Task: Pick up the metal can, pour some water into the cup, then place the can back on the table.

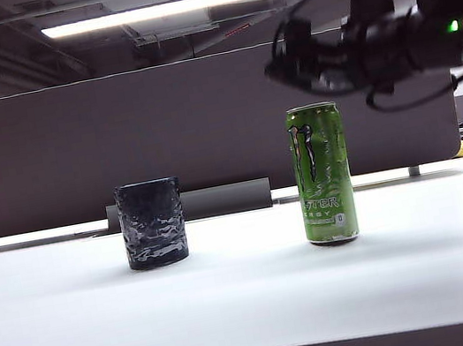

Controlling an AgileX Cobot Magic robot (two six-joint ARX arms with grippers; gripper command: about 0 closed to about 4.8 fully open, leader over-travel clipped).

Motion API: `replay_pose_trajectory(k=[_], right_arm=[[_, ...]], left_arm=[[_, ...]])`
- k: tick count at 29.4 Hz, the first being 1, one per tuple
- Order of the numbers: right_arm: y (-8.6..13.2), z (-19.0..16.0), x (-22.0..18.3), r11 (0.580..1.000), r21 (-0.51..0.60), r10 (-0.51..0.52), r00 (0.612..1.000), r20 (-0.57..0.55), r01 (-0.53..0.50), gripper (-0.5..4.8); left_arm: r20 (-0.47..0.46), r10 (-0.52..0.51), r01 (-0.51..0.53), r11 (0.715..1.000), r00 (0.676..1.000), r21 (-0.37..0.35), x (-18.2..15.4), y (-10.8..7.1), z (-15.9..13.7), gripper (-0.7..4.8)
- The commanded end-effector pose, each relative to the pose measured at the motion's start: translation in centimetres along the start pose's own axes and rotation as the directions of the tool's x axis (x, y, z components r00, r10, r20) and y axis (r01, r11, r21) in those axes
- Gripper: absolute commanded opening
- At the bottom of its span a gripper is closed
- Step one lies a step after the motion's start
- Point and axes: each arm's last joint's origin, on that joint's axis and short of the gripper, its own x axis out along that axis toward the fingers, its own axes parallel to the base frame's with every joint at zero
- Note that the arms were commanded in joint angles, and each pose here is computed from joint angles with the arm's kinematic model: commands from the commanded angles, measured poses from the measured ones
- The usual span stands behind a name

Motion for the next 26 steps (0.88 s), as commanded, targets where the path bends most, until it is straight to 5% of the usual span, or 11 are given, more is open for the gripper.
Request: replay_pose_trajectory(k=[1,4,9,26], right_arm=[[0.4,2.4,-0.2,1.000,-0.013,0.010,0.996,0.092,-0.009,4.79],[0.8,4.3,-0.7,1.000,-0.012,0.021,0.989,0.147,-0.019,4.50],[1.5,7.6,-1.8,0.999,-0.013,0.037,0.978,0.204,-0.036,-0.13],[3.3,13.8,-5.7,0.998,-0.032,0.057,0.960,0.275,-0.050,0.00]], left_arm=[[0.011,0.044,-0.044,0.999,0.999,-0.001,0.0,0.4,0.1,-0.05],[0.010,0.065,-0.065,0.998,0.998,-0.001,0.0,0.6,0.1,-0.05],[0.010,0.063,-0.063,0.998,0.998,-0.001,0.0,0.6,0.1,-0.05],[0.010,0.063,-0.063,0.998,0.998,-0.001,0.0,0.6,0.1,-0.05]])
